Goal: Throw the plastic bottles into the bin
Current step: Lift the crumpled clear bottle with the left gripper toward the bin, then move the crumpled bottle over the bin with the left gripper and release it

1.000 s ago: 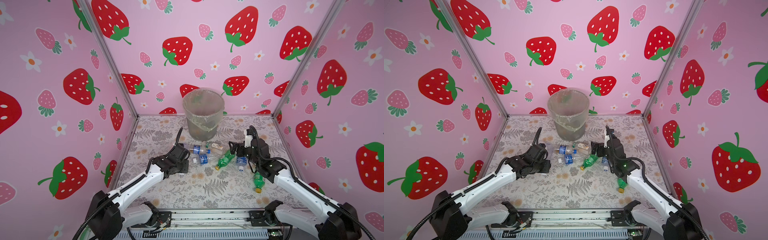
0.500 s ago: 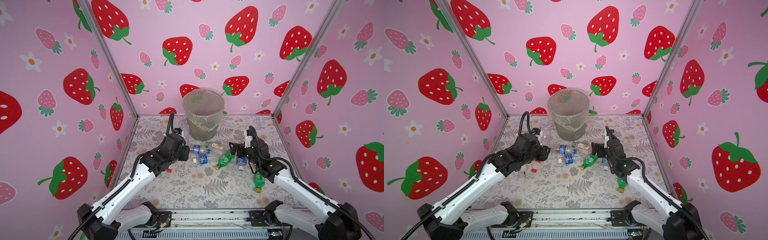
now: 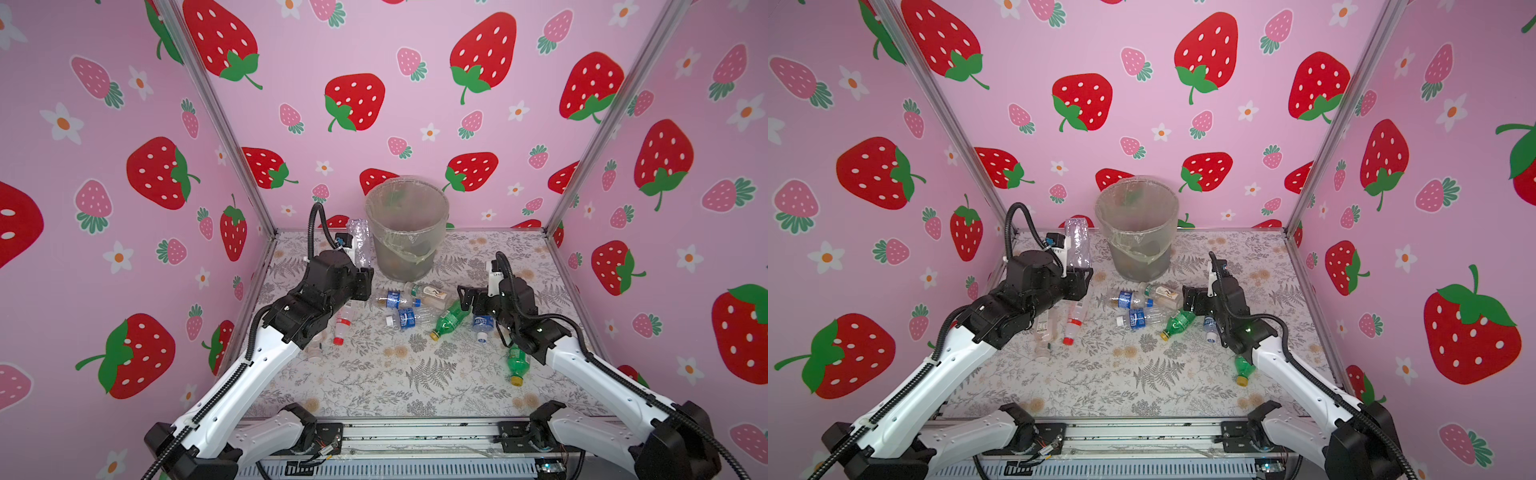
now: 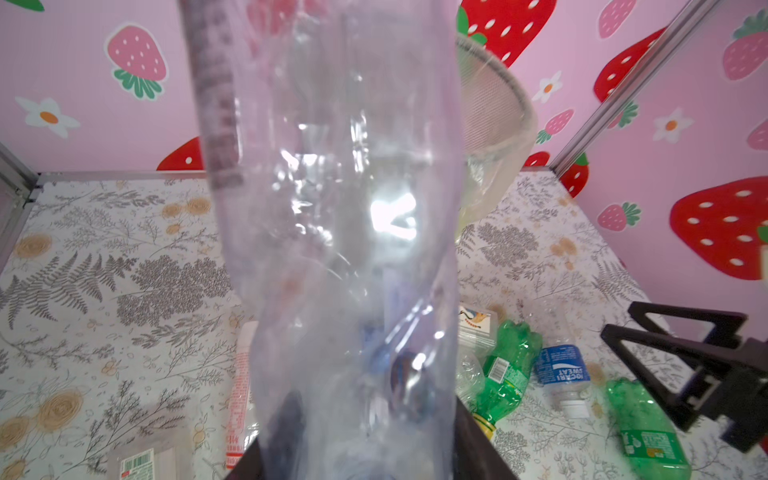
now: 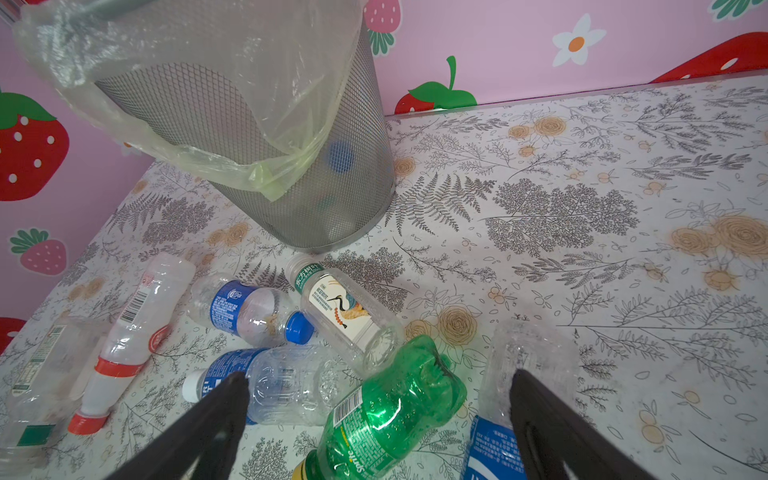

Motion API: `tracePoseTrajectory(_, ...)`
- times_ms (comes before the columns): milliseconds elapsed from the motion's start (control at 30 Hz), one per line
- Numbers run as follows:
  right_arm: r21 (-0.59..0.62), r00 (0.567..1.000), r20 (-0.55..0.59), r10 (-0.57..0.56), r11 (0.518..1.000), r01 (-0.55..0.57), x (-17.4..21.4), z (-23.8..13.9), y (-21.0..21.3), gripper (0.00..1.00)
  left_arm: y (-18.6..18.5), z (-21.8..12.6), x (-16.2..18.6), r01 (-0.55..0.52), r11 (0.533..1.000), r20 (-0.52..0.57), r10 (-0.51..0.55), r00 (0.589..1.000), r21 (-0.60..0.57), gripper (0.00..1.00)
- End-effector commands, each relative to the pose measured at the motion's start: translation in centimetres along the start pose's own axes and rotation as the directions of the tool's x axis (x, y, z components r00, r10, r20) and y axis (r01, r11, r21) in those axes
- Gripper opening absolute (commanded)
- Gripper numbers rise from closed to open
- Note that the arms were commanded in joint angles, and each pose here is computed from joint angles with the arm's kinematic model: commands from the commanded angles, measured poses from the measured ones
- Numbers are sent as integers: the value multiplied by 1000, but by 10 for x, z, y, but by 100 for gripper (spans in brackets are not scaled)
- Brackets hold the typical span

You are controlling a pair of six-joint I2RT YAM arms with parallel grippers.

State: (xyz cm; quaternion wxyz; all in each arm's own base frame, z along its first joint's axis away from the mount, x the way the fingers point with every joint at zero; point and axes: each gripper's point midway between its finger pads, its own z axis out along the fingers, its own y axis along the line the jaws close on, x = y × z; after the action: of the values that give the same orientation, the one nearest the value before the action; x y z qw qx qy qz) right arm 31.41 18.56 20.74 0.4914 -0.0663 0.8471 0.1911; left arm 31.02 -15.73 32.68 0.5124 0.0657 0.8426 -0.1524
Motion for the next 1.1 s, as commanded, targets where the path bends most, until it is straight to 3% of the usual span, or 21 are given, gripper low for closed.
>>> tracePoseTrajectory(0,12,1000,7,16,1000,-16,-1,-2,-3,99,-7,-12,-18,-2,998,130,-7,991,70,48)
tracePoseTrajectory(300,18,1000,-2,17,1000,-16,1,2,-4,99,-11,-28,-16,-8,989,200,-22,980,147,49)
tracePoseTrajectory(533,7,1000,4,13,1000,-13,-1,3,-2,99,-16,-20,-16,-27,987,165,1,986,156,50)
tracePoseTrajectory(800,10,1000,3,3,1000,-3,-2,3,-3,99,-37,8,-88,-79,982,209,42,977,173,51)
tracePoseTrajectory(933,8,1000,13,2,1000,-3,-6,1,-3,99,-52,54,-139,-88,974,235,37,971,208,55)
tracePoseTrajectory(1067,3,1000,20,7,1000,-7,-10,-1,-2,99,-56,114,-175,5,958,147,-49,988,286,64)
